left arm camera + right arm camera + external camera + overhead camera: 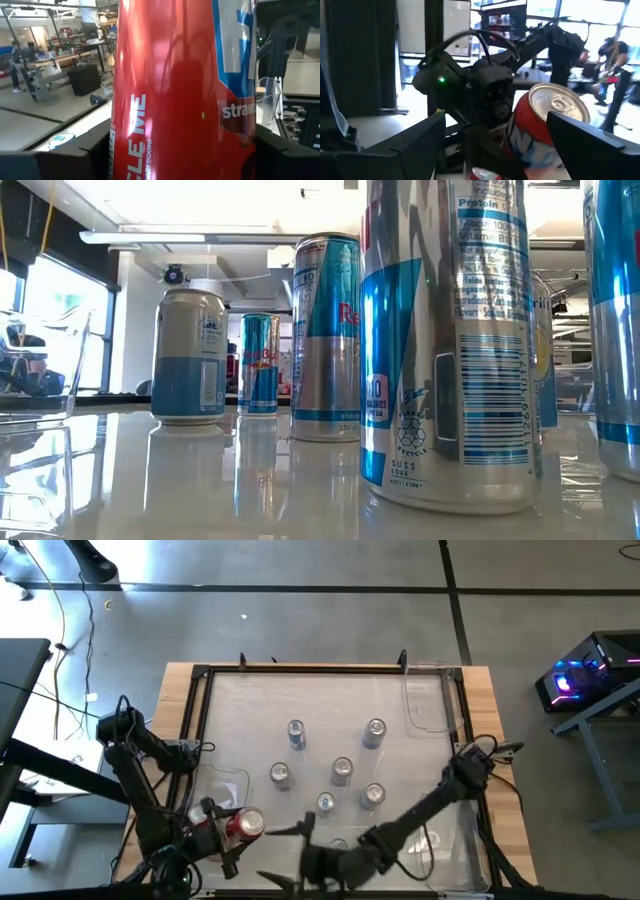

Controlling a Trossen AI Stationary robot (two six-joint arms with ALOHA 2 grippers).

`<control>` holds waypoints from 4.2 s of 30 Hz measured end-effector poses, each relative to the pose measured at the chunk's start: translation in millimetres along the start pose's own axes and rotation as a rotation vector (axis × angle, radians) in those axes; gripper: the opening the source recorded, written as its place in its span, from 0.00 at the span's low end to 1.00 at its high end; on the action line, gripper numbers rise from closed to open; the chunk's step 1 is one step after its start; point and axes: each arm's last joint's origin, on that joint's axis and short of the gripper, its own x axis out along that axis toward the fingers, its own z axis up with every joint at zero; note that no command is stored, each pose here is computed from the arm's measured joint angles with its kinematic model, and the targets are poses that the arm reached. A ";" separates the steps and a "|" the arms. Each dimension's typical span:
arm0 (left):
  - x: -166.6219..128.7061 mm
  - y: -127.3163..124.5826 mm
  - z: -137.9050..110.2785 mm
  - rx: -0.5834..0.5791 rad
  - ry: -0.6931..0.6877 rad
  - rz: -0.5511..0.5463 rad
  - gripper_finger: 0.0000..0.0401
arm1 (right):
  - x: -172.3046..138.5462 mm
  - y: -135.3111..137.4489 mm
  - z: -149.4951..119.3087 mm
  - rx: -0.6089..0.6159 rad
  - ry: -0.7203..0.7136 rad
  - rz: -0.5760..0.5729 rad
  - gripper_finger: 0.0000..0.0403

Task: Sort soda cans
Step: Put the bottom right red soda can into the bottom left transparent bin

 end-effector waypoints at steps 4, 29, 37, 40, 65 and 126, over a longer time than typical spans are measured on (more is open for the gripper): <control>-0.3 -1.8 2.3 0.032 -0.003 0.002 0.72 | 15.3 -17.4 -3.8 0.026 0.012 0.007 0.85; 0.3 -2.5 2.7 0.033 0.004 -0.005 0.73 | 47.9 -61.2 -4.8 0.063 -0.004 0.080 0.85; 0.7 -2.7 2.4 0.043 0.013 -0.016 0.73 | 40.0 -51.0 -7.8 -0.057 0.015 -0.055 0.85; 0.3 -2.6 2.5 0.040 0.009 -0.011 0.73 | 44.1 -56.9 -9.4 0.002 0.032 -0.012 0.85; -4.9 -4.3 4.1 0.059 0.009 -0.032 0.73 | 41.3 -59.7 -2.0 -0.075 0.028 -0.029 0.85; -6.0 66.7 7.1 -0.004 0.439 -0.197 0.82 | 65.3 -64.9 -148.6 0.063 0.645 0.145 0.71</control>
